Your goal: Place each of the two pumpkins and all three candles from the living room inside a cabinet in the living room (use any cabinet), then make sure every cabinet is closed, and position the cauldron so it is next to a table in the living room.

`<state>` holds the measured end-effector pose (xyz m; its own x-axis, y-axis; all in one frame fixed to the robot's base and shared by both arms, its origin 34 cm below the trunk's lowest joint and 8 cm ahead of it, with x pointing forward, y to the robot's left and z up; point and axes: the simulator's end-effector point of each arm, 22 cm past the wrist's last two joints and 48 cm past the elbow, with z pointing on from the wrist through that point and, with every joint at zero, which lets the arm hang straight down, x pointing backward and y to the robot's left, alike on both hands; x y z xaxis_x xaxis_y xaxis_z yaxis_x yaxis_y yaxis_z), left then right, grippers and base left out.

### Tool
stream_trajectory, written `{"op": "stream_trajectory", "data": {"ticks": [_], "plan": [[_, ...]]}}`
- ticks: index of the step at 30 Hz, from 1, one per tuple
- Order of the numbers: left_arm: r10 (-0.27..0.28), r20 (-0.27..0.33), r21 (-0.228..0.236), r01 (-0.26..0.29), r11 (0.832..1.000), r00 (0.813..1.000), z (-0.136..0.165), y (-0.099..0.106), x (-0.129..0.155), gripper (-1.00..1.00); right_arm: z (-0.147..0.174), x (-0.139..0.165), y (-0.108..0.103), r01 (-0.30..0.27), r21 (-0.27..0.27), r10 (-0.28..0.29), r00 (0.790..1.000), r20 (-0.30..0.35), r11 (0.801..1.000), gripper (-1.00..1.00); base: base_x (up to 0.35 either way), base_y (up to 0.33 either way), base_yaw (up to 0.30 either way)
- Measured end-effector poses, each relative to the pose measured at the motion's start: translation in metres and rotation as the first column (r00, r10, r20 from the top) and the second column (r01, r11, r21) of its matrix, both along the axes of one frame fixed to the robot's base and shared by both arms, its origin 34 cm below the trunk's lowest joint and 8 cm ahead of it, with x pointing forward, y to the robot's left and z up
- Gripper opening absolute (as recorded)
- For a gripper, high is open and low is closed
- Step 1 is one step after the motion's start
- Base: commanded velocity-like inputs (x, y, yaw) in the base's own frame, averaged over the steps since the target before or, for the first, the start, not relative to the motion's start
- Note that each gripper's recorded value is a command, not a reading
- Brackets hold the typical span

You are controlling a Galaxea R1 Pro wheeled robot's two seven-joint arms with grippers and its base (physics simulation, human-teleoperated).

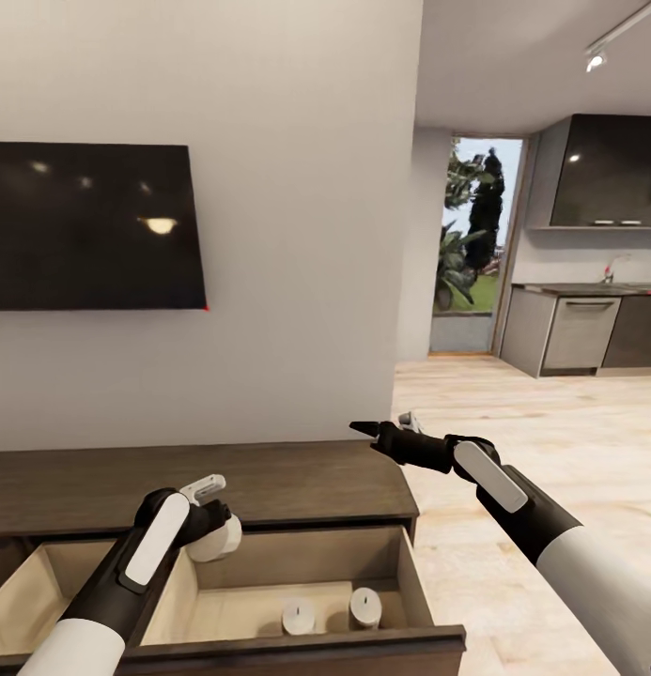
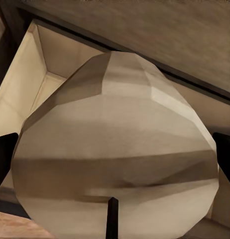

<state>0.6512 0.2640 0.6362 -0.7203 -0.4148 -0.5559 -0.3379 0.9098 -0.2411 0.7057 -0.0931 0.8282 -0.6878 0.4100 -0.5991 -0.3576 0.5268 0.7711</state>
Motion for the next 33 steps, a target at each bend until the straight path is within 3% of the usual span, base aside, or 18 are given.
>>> {"op": "stream_trajectory", "data": {"ticks": [11, 33], "plan": [[-0.005, -0.019, 0.003, 0.005, 1.0, 1.0, 0.001, -0.002, 0.002, -1.0, 0.001, 0.005, 0.001, 0.0, 0.001, 0.0, 1.0, -0.015, 1.0, 1.0, 0.004, -0.002, 0.074], [-0.005, -0.043, 0.008, 0.005, 1.0, 0.999, -0.012, -0.001, 0.001, -1.0, -0.011, 0.01, -0.001, 0.003, 0.007, -0.003, 0.999, -0.033, 1.0, 1.0, 0.112, -0.063, 0.049]]}}
